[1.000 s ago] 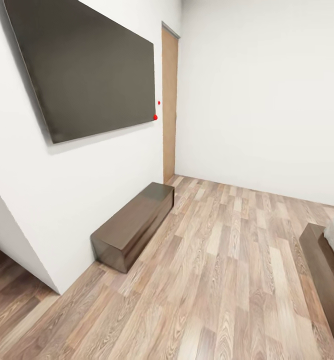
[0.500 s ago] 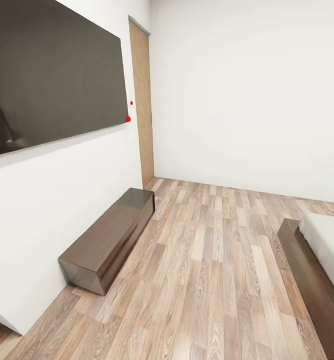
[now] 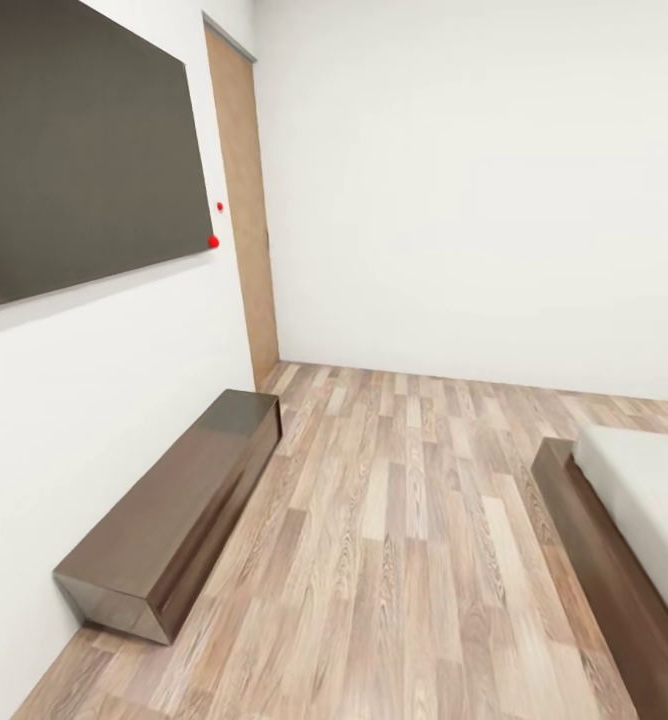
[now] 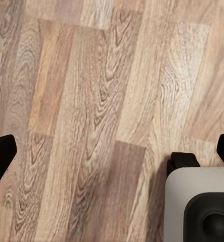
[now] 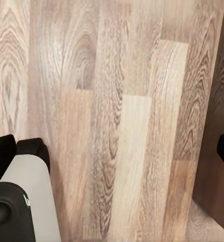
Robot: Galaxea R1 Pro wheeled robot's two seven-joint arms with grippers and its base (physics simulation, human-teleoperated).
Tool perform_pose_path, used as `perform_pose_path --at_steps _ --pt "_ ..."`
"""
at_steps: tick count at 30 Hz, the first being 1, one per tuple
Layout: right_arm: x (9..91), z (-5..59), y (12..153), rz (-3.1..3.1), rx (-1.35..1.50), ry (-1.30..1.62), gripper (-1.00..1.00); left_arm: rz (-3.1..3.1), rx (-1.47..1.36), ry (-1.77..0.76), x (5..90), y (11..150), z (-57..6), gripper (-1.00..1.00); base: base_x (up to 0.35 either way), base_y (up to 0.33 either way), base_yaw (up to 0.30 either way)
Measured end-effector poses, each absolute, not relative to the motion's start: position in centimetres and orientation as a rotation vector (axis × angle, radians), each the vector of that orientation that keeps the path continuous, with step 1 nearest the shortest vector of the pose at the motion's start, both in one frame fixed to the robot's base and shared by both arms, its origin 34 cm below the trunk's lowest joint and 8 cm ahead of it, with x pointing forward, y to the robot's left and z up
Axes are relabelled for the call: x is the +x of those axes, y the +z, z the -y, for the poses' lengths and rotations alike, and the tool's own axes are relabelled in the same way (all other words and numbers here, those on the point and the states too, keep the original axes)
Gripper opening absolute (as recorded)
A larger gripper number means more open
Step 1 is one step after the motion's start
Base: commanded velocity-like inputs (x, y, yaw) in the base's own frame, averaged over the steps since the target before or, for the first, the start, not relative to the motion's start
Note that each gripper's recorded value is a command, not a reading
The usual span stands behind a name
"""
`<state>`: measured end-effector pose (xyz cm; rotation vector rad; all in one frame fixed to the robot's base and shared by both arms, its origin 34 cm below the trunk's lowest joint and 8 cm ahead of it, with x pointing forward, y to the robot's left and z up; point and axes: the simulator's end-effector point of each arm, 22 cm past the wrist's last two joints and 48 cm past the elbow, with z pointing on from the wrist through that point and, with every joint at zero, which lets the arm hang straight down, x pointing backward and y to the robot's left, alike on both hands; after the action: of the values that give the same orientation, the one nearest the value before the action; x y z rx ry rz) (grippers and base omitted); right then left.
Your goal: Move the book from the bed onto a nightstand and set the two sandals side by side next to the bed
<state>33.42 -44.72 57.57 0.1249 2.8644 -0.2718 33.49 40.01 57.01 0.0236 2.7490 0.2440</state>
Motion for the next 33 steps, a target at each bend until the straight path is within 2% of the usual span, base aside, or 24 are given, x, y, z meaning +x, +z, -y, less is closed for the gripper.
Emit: perform_pose_path --at_steps 13,33 --pt "33.4 44.7 57.6 -2.865 0.123 -0.272 1.00 -2.749 0.024 0.241 33.5 57.0 -39.8 1.00 0.339 0.000 -0.022" --pt "33.4 44.7 57.6 -2.865 0.121 -0.271 1.00 -2.749 0.022 0.228 33.5 56.8 -38.9 1.00 0.339 -0.004 -0.212"
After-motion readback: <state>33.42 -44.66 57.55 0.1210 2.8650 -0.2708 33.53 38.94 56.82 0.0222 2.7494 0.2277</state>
